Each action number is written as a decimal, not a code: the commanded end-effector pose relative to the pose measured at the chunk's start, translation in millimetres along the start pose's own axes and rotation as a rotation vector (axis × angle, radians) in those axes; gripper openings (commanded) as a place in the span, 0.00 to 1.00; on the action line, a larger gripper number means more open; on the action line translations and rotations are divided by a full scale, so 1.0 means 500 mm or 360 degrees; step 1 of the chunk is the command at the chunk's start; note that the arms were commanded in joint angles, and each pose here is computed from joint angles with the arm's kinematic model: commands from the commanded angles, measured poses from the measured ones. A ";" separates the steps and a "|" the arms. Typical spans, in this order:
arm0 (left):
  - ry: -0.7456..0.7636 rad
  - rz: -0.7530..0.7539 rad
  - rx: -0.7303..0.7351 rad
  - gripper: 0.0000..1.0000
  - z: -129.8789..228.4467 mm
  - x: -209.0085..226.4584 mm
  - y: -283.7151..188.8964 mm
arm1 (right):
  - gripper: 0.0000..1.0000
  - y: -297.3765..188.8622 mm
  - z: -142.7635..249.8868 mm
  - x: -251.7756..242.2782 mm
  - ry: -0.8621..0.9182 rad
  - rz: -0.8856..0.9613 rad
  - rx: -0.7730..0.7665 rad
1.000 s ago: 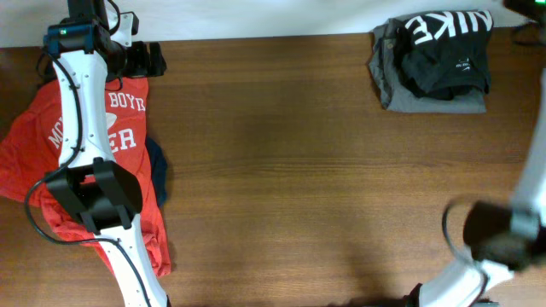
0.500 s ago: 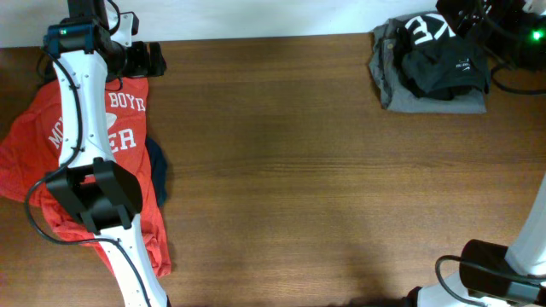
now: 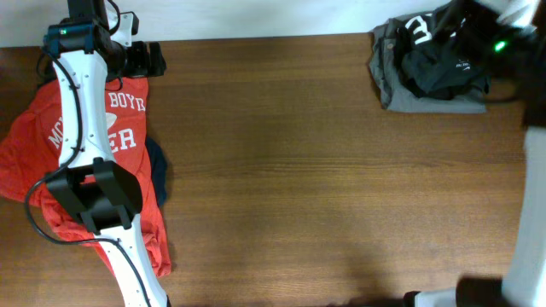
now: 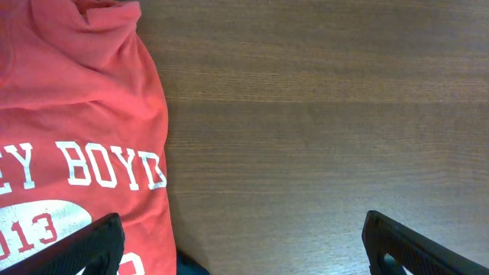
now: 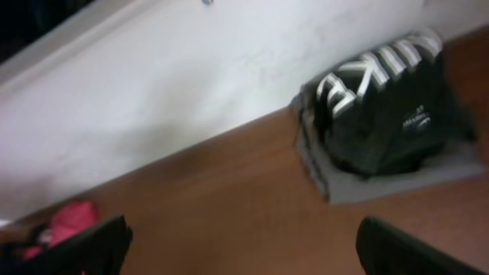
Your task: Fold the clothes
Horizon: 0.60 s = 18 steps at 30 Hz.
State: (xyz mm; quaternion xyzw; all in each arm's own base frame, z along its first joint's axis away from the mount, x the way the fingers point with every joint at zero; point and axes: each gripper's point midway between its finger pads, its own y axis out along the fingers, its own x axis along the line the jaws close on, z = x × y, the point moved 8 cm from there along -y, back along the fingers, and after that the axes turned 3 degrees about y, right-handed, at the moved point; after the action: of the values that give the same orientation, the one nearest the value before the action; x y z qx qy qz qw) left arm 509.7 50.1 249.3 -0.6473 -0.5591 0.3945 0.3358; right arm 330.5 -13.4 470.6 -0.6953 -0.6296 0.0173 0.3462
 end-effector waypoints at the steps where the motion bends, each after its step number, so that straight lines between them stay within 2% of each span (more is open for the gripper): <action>1: 0.0031 0.0006 0.0021 0.99 0.003 -0.001 0.012 | 0.99 -0.102 0.034 -0.027 -0.0022 0.0232 -0.0323; 8: 0.0031 0.0006 0.0021 0.99 0.003 -0.001 0.012 | 0.99 -0.096 0.193 -0.123 0.0009 0.0200 -0.0548; 10: 0.0031 0.0006 0.0021 0.99 0.003 -0.001 0.012 | 0.99 -0.079 0.273 -0.167 0.0020 0.0170 -0.0637; 15: 0.0030 0.0005 0.0021 0.99 0.003 0.000 0.011 | 0.99 -0.045 0.446 -0.254 0.0027 0.0155 -0.0650; 18: 0.0030 0.0005 0.0020 0.99 0.003 0.000 0.011 | 0.99 -0.033 0.501 -0.283 0.0066 0.0150 -0.0646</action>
State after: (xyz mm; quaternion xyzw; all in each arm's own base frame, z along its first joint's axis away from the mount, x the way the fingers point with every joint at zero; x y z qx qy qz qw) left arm 509.6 50.5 248.2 -0.6459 -0.5594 0.3953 0.3370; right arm 180.9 -22.2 249.5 -0.7751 -0.5898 -0.0883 0.2090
